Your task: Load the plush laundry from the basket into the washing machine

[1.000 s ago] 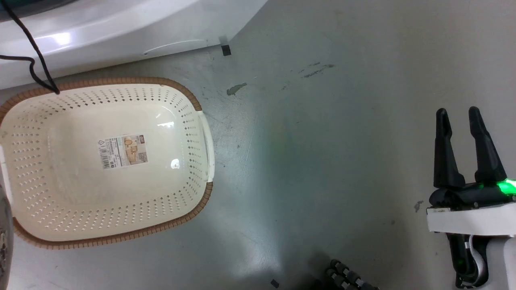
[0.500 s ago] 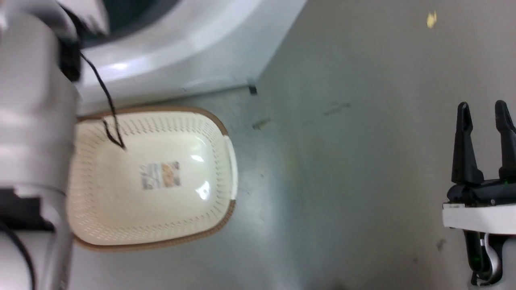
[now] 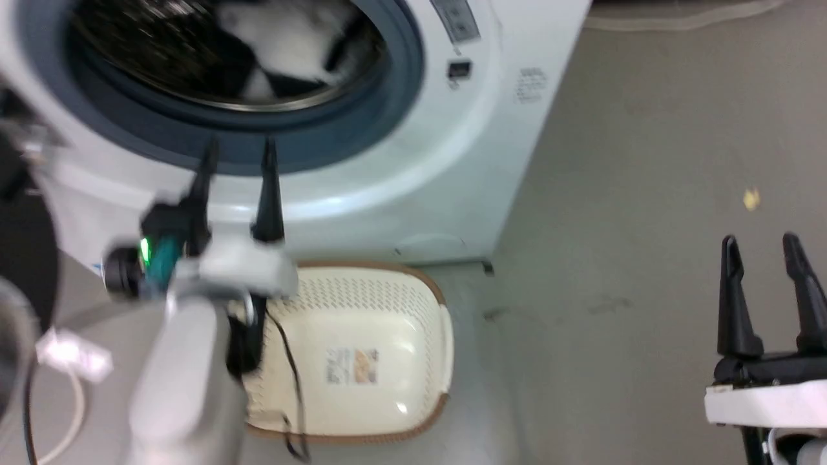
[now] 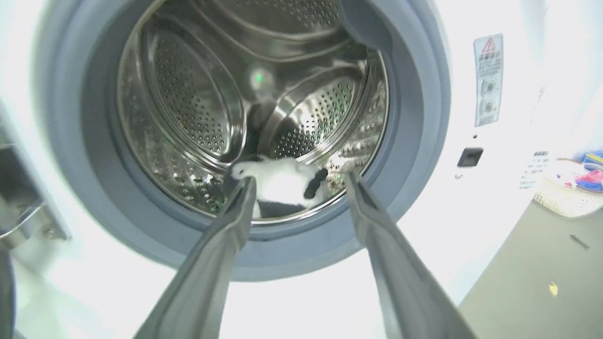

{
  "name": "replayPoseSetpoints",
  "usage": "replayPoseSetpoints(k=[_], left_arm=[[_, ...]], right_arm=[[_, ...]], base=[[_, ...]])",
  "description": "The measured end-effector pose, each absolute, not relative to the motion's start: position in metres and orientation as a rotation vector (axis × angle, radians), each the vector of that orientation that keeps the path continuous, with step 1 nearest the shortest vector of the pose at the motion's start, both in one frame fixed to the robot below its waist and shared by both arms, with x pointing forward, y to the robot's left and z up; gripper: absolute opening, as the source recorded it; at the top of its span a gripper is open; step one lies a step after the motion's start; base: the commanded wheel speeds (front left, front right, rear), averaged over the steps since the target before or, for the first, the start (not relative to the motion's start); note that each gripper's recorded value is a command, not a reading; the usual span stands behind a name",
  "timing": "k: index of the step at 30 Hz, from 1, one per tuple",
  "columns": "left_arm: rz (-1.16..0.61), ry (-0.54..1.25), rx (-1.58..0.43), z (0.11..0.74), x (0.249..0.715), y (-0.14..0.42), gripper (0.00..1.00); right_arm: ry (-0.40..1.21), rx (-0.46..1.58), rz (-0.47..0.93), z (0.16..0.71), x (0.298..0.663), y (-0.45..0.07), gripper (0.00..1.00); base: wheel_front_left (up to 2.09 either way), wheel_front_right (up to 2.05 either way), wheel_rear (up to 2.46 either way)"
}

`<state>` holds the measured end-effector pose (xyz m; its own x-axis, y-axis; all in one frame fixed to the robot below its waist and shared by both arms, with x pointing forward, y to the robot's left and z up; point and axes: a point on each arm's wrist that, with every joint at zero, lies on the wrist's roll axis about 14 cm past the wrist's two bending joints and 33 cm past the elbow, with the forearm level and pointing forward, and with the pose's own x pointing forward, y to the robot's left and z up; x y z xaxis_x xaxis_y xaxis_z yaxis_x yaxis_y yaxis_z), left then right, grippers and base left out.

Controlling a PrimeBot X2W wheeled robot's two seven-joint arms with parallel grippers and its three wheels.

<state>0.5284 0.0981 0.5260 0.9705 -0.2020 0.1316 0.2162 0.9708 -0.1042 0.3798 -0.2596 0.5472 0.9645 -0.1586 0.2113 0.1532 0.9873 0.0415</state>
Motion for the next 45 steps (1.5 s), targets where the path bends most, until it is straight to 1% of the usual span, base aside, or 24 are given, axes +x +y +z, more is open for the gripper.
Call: replayPoseSetpoints(k=[1,2,3,4,5,6,8,9,10,11,12,13,14,19,26,27,45], left_arm=[[-0.191,-0.126,-0.145,0.528,0.515,0.104,1.00],[-0.191,-0.126,-0.145,0.528,0.515,0.104,1.00],[-0.160,-0.128,-0.157,0.529,0.488,0.113,1.00],[-0.160,-0.128,-0.157,0.529,0.488,0.113,1.00],[-0.131,-0.127,-0.145,0.528,0.464,0.122,1.00],[-0.114,-0.128,-0.148,0.528,0.454,0.126,1.00],[-0.085,-0.125,-0.141,0.526,0.434,0.135,1.00],[-0.085,-0.125,-0.141,0.526,0.434,0.135,1.00],[-0.060,-0.112,-0.142,0.521,0.418,0.142,1.00],[-0.060,-0.112,-0.142,0.521,0.418,0.142,1.00],[-0.039,-0.092,-0.140,0.514,0.404,0.149,1.00],[-0.039,-0.092,-0.140,0.514,0.404,0.149,1.00],[-0.015,-0.078,-0.140,0.509,0.391,0.155,1.00],[0.021,-0.047,-0.138,0.499,0.368,0.160,1.00],[0.019,-0.049,-0.128,0.499,0.363,0.160,1.00],[0.019,-0.049,-0.128,0.499,0.363,0.160,0.00],[0.013,-0.038,-0.118,0.499,0.364,0.161,0.00]], right_arm=[[-0.225,0.031,-0.144,0.550,0.378,-0.255,1.00],[-0.225,0.031,-0.144,0.550,0.378,-0.255,1.00],[-0.240,0.038,-0.111,0.555,0.375,-0.244,1.00],[-0.240,0.038,-0.111,0.555,0.375,-0.244,1.00],[-0.254,0.047,-0.086,0.560,0.373,-0.235,1.00],[-0.259,0.052,-0.075,0.561,0.371,-0.231,1.00],[-0.265,0.061,-0.055,0.563,0.369,-0.224,1.00],[-0.265,0.061,-0.055,0.563,0.369,-0.224,1.00],[-0.264,0.069,-0.035,0.563,0.366,-0.217,1.00],[-0.264,0.069,-0.035,0.563,0.366,-0.217,1.00],[-0.258,0.076,-0.014,0.561,0.364,-0.210,1.00],[-0.258,0.076,-0.014,0.561,0.364,-0.210,1.00],[-0.253,0.069,0.015,0.560,0.362,-0.200,1.00],[-0.241,0.073,0.048,0.557,0.358,-0.188,1.00],[-0.212,0.078,0.055,0.547,0.358,-0.185,1.00],[-0.212,0.078,0.055,0.547,0.358,-0.185,0.00],[-0.187,0.074,0.065,0.544,0.358,-0.182,0.00]], base=[[0.00,0.00,0.00],[0.00,0.00,0.00],[0.00,0.00,0.00],[0.00,0.00,0.00],[0.00,0.00,0.00],[0.00,0.00,0.00],[0.00,0.00,0.00],[0.00,0.00,0.00],[0.00,0.00,0.00],[0.00,0.00,0.00],[0.00,0.00,0.00],[0.00,0.00,0.00],[0.00,0.00,0.00],[0.00,0.00,0.00],[0.00,0.00,0.00],[0.00,0.00,0.00],[0.00,0.00,0.00]])
